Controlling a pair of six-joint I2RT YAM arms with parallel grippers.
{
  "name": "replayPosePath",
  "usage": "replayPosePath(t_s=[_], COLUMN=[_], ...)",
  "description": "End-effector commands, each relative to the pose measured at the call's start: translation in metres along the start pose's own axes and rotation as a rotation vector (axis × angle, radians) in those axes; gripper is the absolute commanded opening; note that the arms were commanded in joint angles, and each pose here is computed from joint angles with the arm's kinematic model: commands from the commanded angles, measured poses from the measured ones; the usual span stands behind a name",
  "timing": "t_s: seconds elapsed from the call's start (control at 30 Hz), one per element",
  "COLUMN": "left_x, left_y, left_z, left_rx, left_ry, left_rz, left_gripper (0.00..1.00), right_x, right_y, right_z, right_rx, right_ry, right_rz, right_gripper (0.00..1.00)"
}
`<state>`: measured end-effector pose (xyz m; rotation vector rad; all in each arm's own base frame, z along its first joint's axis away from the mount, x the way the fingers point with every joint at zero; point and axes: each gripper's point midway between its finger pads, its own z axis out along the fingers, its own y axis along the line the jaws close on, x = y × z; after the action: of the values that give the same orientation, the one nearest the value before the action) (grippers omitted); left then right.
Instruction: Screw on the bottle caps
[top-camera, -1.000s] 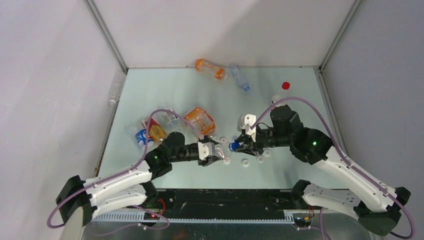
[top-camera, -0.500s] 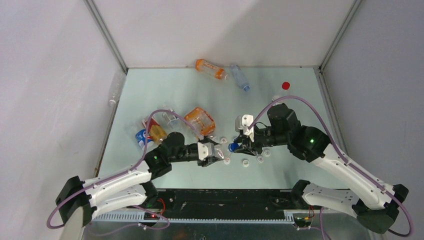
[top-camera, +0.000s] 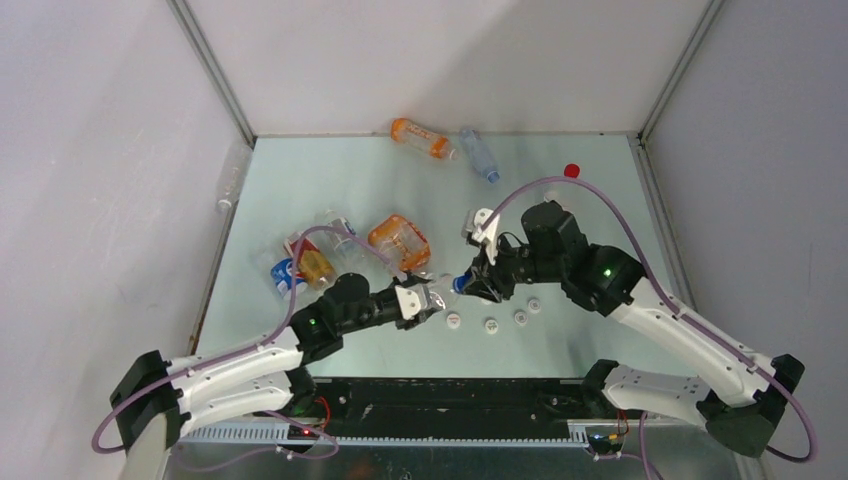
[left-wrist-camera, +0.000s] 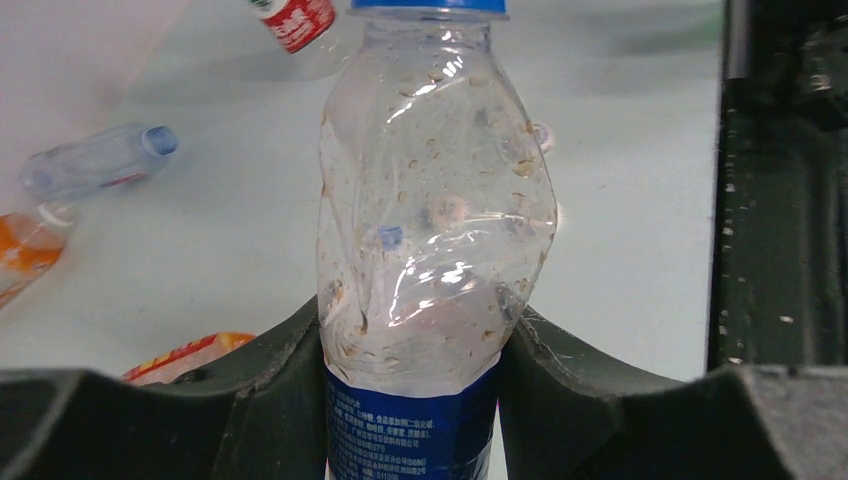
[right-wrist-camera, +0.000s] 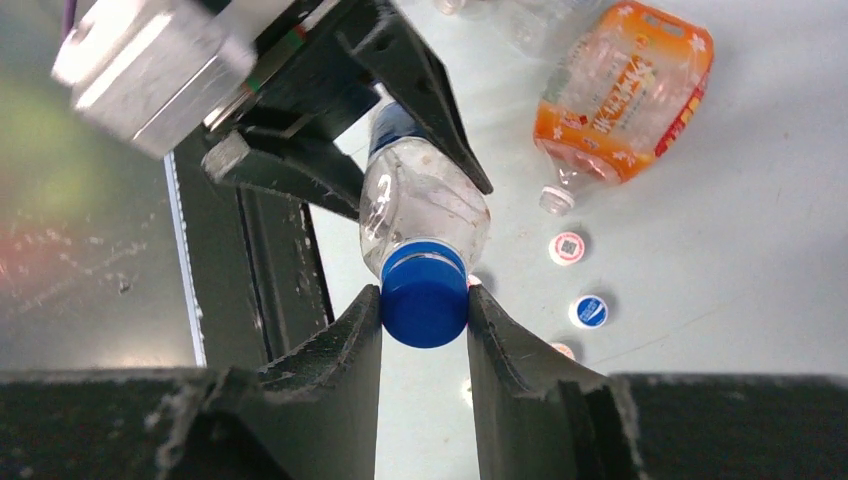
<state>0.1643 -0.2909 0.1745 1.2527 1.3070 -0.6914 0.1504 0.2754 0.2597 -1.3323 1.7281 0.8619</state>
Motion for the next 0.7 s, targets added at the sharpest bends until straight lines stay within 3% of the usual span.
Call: replayPosePath(t_s=[0.0, 0.2, 0.37, 0.47, 0.67], left_x=[-0.091, -0.099, -0.094, -0.094, -0.085], left_y=[0.048, 0.066, 0.067, 0.067, 0.066], left_z=[-0.01, -0.017, -0.016, -0.016, -0.013], left_rx=[-0.255, -0.46, -0.584, -0.641, -0.693], left_ry=[-0.298, -0.318, -0.319, -0.33, -0.339], left_rz=[0.101, 0.173, 0.237, 0.252, 0.217], left_gripper=[0.31, 0.29, 0.29, 0.29, 0.25], right_x=[0.012, 0.03, 0.033, 0.03, 0.012], right_y=[-0.014, -0.026, -0.02, -0.022, -0.029], right_z=[0.012, 0.027, 0.046, 0.05, 0.044], right_rx=[0.139, 0.28, 0.267, 0.296, 0.314], right_ry=[0.063, 0.14, 0.175, 0.154, 0.058], right_rz=[0.313, 0.717, 1.058, 1.115, 1.157], right_gripper=[0.0, 0.0, 0.0, 0.01, 0.13])
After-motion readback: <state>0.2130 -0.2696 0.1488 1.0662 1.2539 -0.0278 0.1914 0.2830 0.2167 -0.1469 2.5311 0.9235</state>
